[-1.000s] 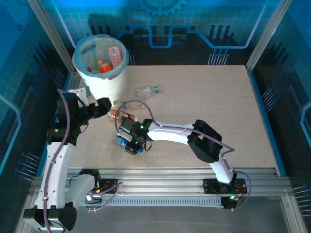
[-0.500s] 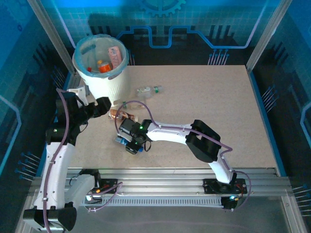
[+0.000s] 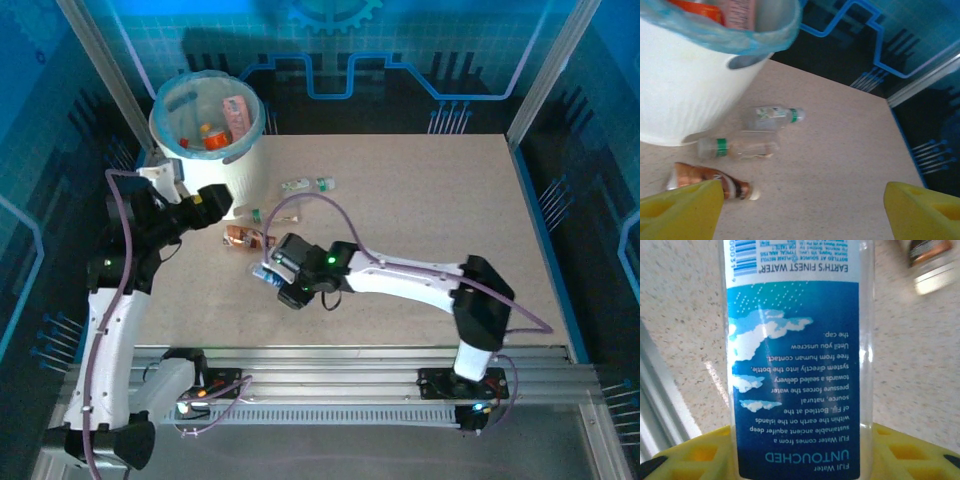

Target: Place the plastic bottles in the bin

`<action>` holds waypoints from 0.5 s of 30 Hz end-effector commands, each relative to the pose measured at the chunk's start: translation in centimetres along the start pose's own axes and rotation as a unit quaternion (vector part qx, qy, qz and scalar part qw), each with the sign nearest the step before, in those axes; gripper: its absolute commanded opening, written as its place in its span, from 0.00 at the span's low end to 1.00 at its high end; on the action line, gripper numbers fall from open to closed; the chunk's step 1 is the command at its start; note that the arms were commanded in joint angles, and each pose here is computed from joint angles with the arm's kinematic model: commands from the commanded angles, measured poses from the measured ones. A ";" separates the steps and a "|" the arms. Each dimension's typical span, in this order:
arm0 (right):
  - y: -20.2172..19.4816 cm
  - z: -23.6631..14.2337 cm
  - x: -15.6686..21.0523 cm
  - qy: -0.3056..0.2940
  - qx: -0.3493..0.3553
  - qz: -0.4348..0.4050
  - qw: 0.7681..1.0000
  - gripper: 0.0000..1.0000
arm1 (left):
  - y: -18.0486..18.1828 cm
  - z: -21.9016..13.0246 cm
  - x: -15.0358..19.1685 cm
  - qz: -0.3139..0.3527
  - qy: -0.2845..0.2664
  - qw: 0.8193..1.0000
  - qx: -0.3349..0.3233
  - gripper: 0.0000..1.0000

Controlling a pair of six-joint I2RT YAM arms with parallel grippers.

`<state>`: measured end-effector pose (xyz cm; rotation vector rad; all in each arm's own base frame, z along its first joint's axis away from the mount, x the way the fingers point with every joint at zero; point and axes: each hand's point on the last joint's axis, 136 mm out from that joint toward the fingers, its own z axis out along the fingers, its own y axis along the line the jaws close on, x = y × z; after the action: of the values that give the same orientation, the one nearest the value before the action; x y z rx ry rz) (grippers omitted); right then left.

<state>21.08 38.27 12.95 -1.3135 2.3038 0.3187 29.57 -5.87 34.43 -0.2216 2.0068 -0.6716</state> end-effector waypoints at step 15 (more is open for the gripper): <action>-8.3 -15.8 -0.4 -0.241 0.070 0.130 0.959 0.45 | -15.3 2.0 2.3 0.063 0.084 0.970 0.221 0.86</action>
<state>23.13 29.16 24.69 -0.8845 2.0987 0.4616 28.85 -18.18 38.26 0.1679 1.9984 -0.9605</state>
